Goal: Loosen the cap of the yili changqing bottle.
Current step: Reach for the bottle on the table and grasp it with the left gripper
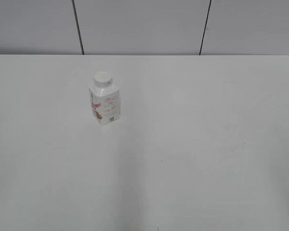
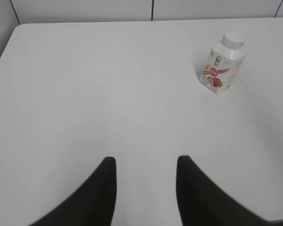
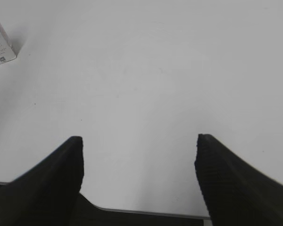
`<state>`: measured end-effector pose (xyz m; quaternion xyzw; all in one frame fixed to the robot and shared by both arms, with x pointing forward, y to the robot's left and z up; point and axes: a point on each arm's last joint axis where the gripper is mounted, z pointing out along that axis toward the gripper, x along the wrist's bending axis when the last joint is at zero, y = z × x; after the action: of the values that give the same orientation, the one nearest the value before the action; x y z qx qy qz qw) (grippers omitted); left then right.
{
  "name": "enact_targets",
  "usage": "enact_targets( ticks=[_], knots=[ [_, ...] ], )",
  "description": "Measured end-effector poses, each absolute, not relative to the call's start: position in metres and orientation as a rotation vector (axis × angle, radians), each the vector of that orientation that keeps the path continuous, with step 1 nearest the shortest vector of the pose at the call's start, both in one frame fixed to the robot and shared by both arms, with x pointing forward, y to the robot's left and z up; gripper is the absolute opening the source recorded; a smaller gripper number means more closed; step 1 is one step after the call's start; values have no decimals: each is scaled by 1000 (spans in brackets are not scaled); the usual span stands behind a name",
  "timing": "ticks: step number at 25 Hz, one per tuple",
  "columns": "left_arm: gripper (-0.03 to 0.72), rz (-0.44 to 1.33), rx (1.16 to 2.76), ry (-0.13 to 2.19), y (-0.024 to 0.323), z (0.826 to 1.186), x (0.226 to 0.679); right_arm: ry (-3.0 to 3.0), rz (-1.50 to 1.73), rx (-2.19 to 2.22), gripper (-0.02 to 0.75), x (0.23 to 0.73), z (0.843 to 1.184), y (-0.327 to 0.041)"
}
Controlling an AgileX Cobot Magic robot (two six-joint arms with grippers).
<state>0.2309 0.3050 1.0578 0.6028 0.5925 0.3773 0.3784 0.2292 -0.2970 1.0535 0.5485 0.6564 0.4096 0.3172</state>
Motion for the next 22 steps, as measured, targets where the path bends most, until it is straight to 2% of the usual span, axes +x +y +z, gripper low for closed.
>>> enact_targets(
  ticks=[8, 12, 15, 19, 22],
  knots=[
    [293, 985, 1544, 1519, 306, 1058, 231, 1728, 1078, 1444, 582, 229, 1053, -297],
    [441, 994, 1534, 1509, 306, 1060, 231, 1728, 1078, 1444, 582, 229, 1053, -297],
    [533, 1074, 1436, 1406, 306, 1076, 231, 1728, 1078, 1444, 582, 229, 1053, -297],
    [548, 1246, 1206, 1160, 305, 1107, 236, 1728, 1078, 1444, 582, 229, 1053, -297],
    [540, 1301, 1136, 1067, 304, 1115, 251, 1728, 1078, 1444, 582, 229, 1053, -297]
  ],
)
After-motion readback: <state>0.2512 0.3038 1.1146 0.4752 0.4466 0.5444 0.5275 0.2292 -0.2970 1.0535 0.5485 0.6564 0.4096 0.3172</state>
